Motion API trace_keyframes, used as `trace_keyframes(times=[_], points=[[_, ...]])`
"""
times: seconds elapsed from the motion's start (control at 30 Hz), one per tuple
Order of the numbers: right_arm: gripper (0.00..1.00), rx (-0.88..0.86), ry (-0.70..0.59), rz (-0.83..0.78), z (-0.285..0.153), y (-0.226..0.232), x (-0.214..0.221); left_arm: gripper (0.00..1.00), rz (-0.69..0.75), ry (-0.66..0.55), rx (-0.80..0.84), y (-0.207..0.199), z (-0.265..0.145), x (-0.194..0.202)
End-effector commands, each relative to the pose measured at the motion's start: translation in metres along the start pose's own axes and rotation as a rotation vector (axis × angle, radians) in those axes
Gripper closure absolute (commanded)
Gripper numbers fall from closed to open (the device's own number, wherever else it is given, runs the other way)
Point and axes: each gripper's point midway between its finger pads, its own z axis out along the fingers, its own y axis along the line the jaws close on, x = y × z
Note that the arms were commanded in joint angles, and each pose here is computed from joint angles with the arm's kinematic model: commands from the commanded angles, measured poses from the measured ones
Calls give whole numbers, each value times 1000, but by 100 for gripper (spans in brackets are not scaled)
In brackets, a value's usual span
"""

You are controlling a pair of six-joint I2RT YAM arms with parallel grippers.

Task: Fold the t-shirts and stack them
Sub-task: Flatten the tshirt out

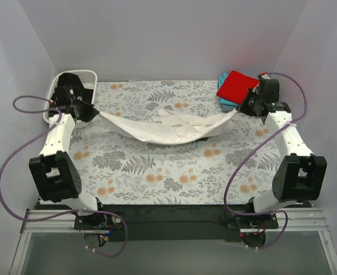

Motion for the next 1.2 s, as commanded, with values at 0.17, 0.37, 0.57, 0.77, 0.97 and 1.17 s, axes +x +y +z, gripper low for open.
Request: trace_keyframes(times=[0.17,0.37,0.57,0.77,0.97,1.17], points=[[99,-285,-464,-3,-106,94,-175,100,95,-173,471,-202,-88,-111],[99,-263,-584,10,-151,82,-183,100,33,-233,575,-196,-151,-153],[99,-187,-358,140,-83,28,-79,100,-111,-97,471,-111,-107,-89],[77,-101,-8,294,-15,-35,94,100,-214,92,227,41,-39,37],[55,-100,88,278,-6,-48,152,100,-144,194,86,131,-22,111],[48,-73,85,42,-7,9,151,100,-96,146,21,144,-22,104]])
